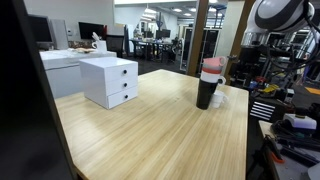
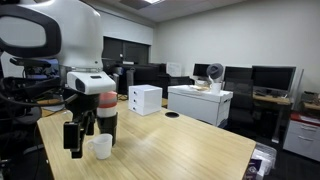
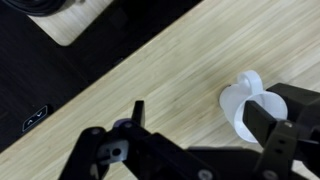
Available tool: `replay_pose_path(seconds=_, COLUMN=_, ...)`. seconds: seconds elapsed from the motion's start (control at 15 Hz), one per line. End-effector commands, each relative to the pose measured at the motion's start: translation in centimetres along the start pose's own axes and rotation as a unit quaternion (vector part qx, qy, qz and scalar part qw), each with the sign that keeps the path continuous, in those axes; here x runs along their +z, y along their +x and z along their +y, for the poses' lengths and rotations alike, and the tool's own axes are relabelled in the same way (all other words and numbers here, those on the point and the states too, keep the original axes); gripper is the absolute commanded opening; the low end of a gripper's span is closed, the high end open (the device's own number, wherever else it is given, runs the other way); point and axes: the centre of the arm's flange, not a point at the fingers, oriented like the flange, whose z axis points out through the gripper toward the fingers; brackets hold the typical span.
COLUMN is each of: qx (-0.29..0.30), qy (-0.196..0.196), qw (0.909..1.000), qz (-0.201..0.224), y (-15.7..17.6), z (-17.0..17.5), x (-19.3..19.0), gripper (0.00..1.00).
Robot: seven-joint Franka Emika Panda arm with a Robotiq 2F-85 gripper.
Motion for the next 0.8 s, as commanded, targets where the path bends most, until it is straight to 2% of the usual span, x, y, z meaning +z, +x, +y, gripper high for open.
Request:
replay_pose_path(seconds=0.0, qx=-0.022, qy=0.001, qw=0.9997, qz=-0.002, y=1.4, z=-1.2, x=1.6, gripper=1.00)
replay_pose_path(seconds=0.33, qx=-0.030, qy=-0.013, qw=0.9994, qz=-0.014, y=2.2, z=-1.8, x=2.8, gripper=1.00)
replay_pose_path(seconds=0.73, qx=-0.022, qy=-0.011, qw=0.9997, qz=-0.005, y=4.2, z=-1.8, x=3.1, gripper=1.00)
